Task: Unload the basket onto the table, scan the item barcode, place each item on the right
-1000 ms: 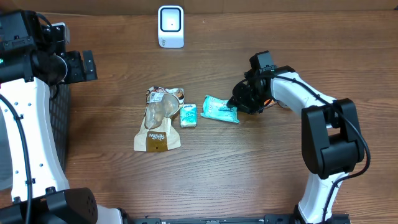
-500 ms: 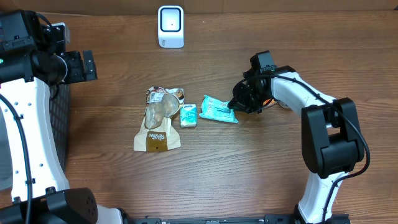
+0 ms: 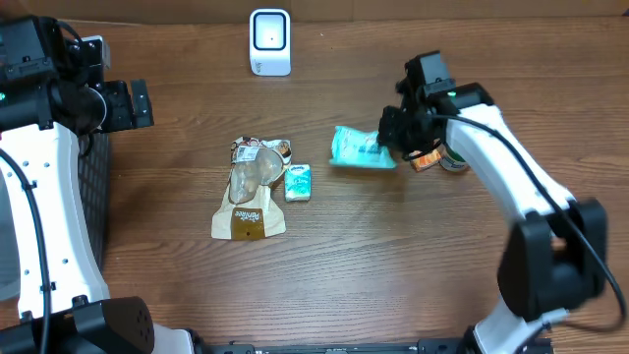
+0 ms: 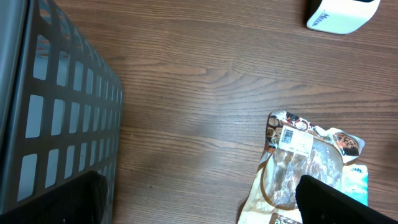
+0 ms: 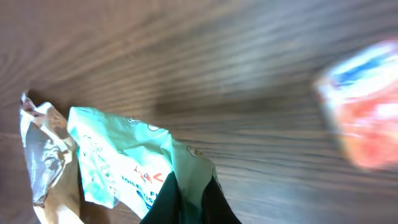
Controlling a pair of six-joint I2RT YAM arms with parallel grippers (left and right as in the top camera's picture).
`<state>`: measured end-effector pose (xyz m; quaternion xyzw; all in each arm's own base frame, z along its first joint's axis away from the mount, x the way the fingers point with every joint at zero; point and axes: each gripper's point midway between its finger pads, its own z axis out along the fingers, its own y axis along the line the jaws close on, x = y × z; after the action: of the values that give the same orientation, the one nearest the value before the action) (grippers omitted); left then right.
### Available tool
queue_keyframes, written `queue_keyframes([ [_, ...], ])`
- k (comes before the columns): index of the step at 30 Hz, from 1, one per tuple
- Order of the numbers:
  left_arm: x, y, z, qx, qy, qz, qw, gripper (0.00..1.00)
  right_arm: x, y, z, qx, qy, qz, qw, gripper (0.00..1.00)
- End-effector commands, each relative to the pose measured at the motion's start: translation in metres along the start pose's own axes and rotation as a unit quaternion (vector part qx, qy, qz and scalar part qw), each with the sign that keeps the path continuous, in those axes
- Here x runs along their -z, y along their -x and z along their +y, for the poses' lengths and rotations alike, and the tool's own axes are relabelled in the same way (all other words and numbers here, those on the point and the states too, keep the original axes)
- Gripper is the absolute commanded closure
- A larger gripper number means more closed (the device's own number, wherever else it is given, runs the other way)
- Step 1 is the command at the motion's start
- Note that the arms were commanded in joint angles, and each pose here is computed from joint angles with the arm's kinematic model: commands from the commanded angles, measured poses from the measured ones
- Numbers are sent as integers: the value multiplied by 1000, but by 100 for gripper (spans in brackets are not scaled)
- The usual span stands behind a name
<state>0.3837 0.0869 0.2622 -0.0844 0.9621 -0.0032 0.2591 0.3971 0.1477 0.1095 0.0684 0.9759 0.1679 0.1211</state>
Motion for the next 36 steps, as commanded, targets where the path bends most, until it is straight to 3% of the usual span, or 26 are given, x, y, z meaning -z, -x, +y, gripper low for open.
queue_keyframes([
  [1, 2, 3, 2, -12, 2, -5, 1000, 1, 49, 22, -15, 32, -129, -110, 985, 96],
  [7, 2, 3, 2, -12, 1, -5, 1000, 0, 94, 22, -29, 90, -361, -222, 901, 96],
  [12, 2, 3, 2, -12, 1, -5, 1000, 0, 124, 15, -6, 189, -502, -288, 793, 96],
  [28, 2, 3, 2, -12, 2, -5, 1000, 0, 32, -11, -22, 284, -557, -157, 764, 96],
  [36, 2, 3, 2, -12, 2, -5, 1000, 1, 1, -36, -12, 307, -523, -111, 787, 96],
])
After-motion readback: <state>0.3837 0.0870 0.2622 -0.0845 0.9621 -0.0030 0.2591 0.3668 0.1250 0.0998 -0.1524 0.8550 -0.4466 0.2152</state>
